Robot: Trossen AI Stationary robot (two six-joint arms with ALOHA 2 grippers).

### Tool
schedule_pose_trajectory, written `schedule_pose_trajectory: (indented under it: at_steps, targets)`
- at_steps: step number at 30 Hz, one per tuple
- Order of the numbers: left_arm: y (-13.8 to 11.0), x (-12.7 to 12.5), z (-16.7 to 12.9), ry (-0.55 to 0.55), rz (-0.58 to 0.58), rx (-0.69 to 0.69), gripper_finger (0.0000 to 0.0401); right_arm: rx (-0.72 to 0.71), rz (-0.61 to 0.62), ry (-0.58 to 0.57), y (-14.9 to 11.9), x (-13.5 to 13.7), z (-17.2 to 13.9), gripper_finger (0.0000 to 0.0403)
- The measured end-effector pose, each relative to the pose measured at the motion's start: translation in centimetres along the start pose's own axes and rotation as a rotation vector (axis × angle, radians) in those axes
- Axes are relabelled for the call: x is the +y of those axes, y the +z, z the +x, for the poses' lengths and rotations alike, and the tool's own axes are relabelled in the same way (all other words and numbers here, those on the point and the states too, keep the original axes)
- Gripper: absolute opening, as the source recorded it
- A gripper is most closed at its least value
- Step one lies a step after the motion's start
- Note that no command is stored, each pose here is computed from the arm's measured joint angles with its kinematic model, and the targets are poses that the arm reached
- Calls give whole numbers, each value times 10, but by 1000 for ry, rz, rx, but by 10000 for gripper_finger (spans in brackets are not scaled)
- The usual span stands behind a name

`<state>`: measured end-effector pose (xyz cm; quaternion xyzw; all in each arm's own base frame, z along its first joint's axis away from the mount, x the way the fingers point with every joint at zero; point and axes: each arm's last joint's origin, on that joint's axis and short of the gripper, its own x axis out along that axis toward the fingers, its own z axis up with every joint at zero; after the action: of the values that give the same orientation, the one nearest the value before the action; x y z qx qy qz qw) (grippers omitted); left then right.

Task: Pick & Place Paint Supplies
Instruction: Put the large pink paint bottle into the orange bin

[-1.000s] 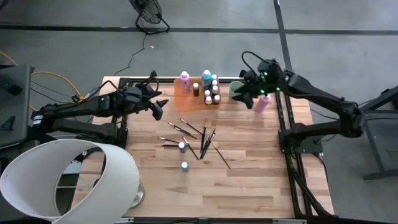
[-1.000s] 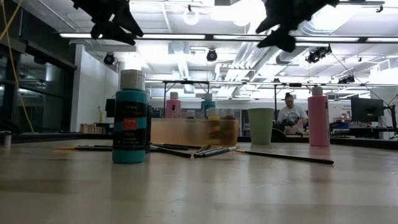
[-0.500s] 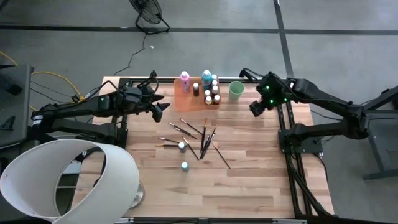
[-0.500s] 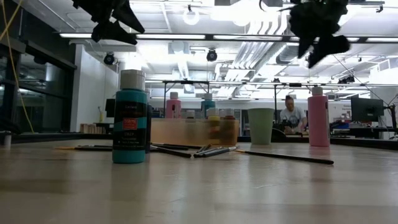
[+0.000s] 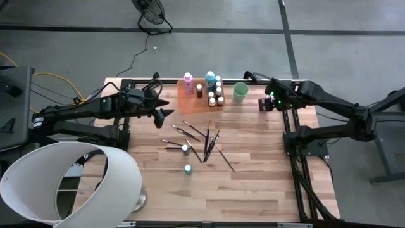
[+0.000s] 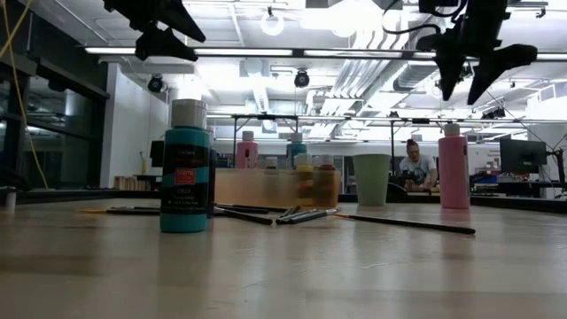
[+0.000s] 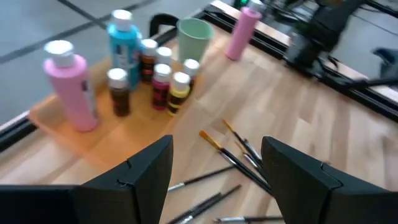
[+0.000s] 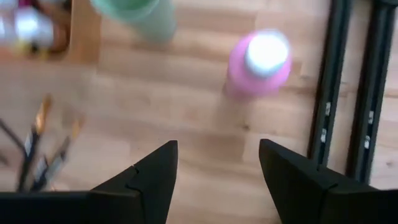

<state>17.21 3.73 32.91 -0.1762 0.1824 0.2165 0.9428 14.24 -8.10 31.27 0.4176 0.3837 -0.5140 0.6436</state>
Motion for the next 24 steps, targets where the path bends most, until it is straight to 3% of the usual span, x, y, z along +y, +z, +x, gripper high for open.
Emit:
schedule_pose_trajectory:
  at_steps: [9, 24]
  targets:
    - [-1, -2, 0, -86, 90, 33, 239, -86, 132, -27, 25, -10, 7, 219]
    - [-1, -3, 0, -86, 51, 31, 239, 59, 64, -161, 53, -2, 57, 219]
